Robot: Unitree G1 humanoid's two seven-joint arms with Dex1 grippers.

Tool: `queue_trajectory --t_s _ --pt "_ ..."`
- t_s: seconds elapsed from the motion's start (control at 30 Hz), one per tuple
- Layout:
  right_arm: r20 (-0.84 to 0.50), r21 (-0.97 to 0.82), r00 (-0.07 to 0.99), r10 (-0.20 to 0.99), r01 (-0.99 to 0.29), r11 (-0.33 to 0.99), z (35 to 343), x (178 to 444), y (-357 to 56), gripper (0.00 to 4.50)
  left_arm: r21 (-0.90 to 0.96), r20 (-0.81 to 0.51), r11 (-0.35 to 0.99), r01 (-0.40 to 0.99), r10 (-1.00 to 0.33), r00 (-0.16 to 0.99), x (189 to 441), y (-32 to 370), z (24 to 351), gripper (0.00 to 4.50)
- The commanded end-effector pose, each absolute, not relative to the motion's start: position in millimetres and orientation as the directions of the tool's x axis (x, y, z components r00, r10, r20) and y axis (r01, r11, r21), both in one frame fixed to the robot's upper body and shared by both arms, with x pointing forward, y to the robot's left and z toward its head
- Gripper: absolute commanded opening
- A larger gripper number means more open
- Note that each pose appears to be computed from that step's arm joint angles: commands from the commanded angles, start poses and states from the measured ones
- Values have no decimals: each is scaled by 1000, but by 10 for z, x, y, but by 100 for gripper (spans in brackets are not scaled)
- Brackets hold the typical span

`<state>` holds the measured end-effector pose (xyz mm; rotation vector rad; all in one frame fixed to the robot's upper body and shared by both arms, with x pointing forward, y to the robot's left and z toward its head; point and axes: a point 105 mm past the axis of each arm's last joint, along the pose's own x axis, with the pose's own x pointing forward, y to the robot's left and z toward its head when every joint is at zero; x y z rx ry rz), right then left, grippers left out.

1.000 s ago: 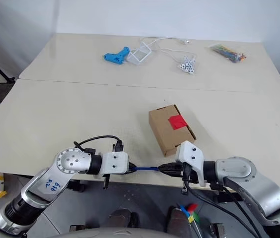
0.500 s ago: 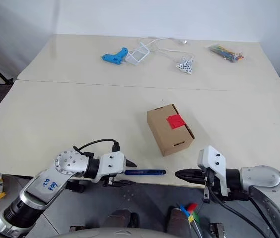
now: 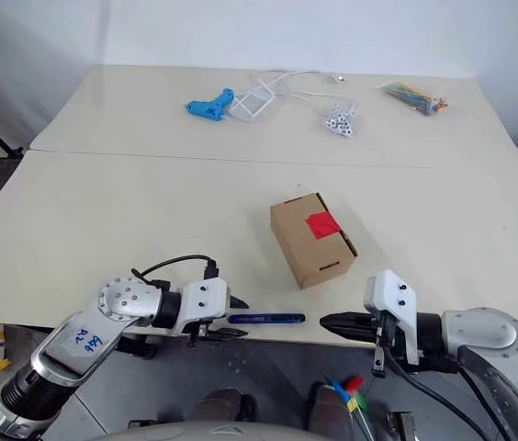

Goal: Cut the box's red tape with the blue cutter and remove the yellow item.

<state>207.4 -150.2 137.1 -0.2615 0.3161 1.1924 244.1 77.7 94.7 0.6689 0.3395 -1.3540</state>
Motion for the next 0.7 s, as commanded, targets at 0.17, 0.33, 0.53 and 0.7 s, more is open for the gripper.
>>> queue_trajectory --t_s 0.17,0.33,0.53,0.7 --pt "-338 -63 326 883 -944 324 1471 2051 -1432 0 182 -650 109 977 -732 203 2353 833 687 39" --pt "-334 -67 317 888 -947 313 1478 2060 -1393 0 194 -653 107 975 -728 210 2364 837 675 39" --pt "-334 -81 272 902 -962 260 1483 2097 -1250 0 248 -648 88 965 -725 232 2441 815 714 39" --pt "-388 -99 279 879 -960 261 1361 2246 -1170 0 311 -636 53 949 -731 249 2511 735 783 39"
